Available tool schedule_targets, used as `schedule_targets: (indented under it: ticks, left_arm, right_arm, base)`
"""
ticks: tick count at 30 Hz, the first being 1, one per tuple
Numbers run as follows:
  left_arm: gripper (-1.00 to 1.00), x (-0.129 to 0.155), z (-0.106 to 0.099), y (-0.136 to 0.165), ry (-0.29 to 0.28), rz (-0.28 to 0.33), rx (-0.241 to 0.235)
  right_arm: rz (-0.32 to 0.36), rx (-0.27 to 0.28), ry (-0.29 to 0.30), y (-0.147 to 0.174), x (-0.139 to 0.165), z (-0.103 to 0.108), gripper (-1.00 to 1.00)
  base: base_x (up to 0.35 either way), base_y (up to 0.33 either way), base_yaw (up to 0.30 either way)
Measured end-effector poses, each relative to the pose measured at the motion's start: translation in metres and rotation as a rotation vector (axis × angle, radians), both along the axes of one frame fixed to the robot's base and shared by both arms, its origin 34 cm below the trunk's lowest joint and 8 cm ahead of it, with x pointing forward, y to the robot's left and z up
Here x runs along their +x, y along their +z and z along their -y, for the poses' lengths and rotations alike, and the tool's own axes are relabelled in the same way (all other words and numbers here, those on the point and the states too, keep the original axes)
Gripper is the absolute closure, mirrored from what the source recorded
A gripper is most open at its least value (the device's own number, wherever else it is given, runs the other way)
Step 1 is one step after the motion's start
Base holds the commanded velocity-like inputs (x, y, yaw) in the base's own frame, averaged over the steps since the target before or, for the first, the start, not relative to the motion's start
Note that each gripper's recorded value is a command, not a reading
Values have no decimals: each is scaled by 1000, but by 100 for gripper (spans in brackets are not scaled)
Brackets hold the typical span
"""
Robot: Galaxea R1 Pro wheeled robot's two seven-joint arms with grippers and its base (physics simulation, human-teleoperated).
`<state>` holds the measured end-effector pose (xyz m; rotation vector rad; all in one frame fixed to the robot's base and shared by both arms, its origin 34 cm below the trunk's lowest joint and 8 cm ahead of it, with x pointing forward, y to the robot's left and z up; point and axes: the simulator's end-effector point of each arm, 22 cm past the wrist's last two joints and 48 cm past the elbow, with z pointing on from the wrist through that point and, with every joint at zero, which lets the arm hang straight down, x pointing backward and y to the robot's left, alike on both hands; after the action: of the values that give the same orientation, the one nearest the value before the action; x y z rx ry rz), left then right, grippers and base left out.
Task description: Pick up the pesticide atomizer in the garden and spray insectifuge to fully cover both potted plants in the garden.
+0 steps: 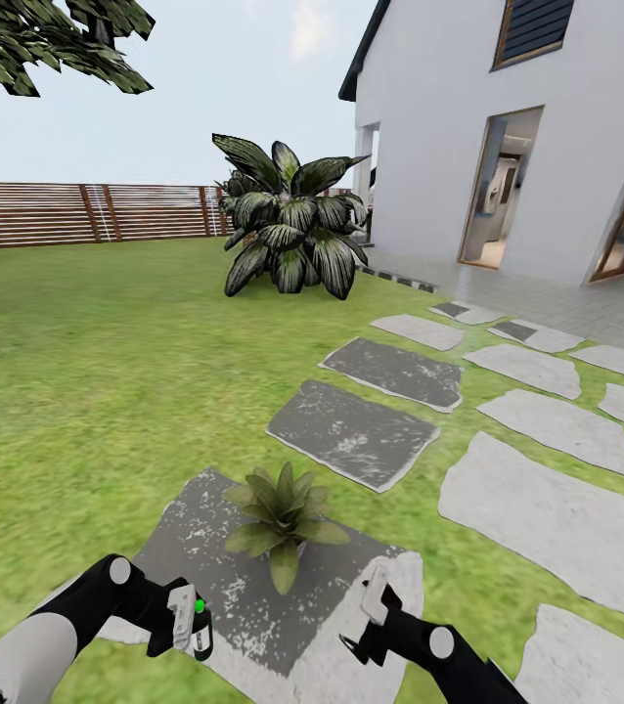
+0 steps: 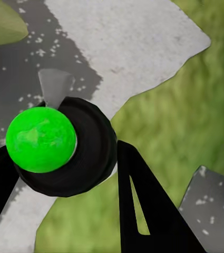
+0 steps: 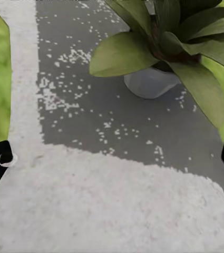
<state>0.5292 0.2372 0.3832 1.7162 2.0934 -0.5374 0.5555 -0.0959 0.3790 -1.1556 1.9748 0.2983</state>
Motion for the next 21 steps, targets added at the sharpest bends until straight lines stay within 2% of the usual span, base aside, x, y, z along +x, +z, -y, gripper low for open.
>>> schedule_targets:
  ticks: [17, 19, 21]
  left_arm:
    - [100, 1, 1, 1, 3, 2, -2]
    - [100, 3, 0, 2, 6, 8, -1]
    - [100, 5, 0, 2, 10, 13, -1]
  right_arm:
    - [2, 2, -4, 1, 1, 0, -100]
    - [0, -2, -10, -1, 1, 4, -100]
    - [-5, -26, -31, -8, 0, 21, -100]
  base:
    - [0, 0, 0]
    - [0, 0, 0]
    - [0, 0, 0]
